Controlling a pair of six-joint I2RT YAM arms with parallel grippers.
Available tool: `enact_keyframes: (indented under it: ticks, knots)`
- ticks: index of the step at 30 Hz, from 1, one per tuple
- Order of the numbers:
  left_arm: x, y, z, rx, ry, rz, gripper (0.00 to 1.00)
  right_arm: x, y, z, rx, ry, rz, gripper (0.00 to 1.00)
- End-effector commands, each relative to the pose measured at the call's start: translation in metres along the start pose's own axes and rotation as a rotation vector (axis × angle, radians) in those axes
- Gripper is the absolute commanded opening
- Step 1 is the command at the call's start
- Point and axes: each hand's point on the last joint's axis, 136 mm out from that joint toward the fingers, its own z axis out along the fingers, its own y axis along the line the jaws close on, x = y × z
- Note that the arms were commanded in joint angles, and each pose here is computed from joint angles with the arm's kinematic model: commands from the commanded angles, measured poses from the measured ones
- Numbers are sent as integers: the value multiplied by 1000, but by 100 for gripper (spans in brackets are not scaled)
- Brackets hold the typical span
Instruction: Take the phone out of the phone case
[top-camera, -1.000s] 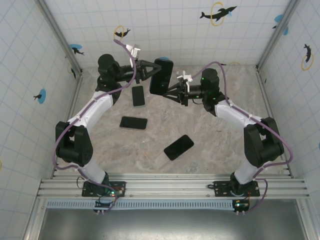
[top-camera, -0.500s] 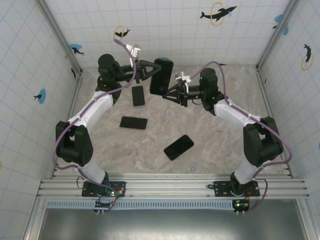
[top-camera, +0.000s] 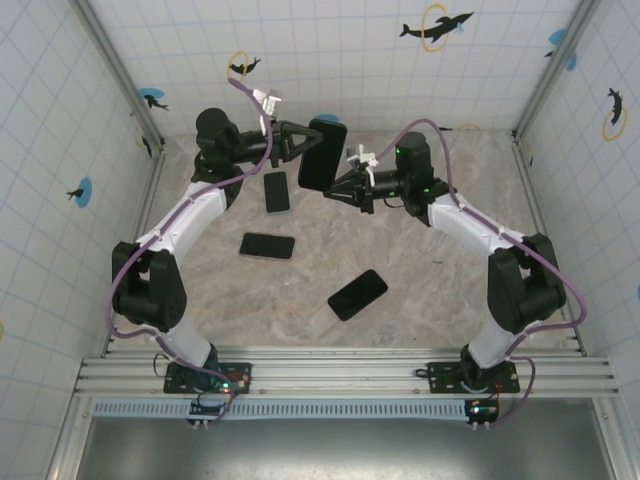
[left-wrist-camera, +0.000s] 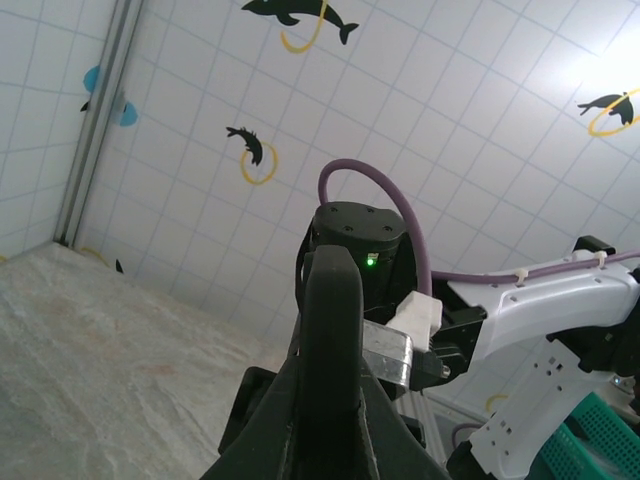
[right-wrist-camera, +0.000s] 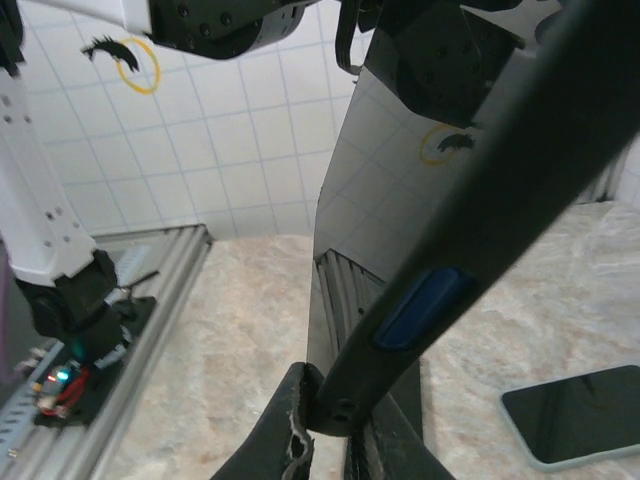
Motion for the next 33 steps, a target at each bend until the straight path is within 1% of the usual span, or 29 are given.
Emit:
enact_keyframes:
  ticks: [1, 3, 7, 9, 11, 16, 19, 22, 23, 24, 25, 27, 29, 31, 33]
  knots:
    - [-17, -9, -1, -4, -40, -37, 0, -7, -11, -1, 138, 80, -205, 3]
    - [-15, -8, -1, -7, -36, -62, 0, -8, -13, -2, 180, 98, -248, 3]
    - [-13, -12, 0, -4, -48, -78, 0, -15, -18, -4, 285, 91, -297, 1]
    - [-13, -14, 0, -4, -51, -78, 0, -25, -21, -9, 332, 46, -293, 1]
    - [-10, -14, 0, -6, -50, -78, 0, -32, -20, -11, 331, -3, -259, 1]
    - [-9, -14, 0, -13, -54, -75, 0, -43, -8, -10, 272, -94, -187, 2]
    - [-9, -12, -1, -27, -58, -68, 0, -52, 2, -11, 223, -156, -135, 8]
    - [-12, -6, -4, -69, -87, -63, 0, -51, 8, -11, 181, -164, -82, 20]
    - [-16, -2, -7, -96, -109, -72, 0, -47, 7, -12, 185, -155, -60, 25]
    - [-21, 2, -10, -122, -132, -84, 0, -44, 4, -16, 202, -149, -34, 28]
    - [-27, 10, -14, -164, -164, -108, 0, -39, -1, -22, 231, -150, 9, 31]
    - [-36, 21, -22, -232, -229, -172, 0, -36, -8, -37, 270, -196, 112, 35]
    - [-40, 25, -27, -255, -287, -224, 0, -35, -8, -49, 275, -261, 214, 39]
    - [-42, 29, -32, -277, -340, -285, 0, -35, -5, -52, 269, -300, 294, 42]
    - [-42, 33, -36, -286, -389, -357, 0, -35, -5, -52, 272, -336, 377, 43]
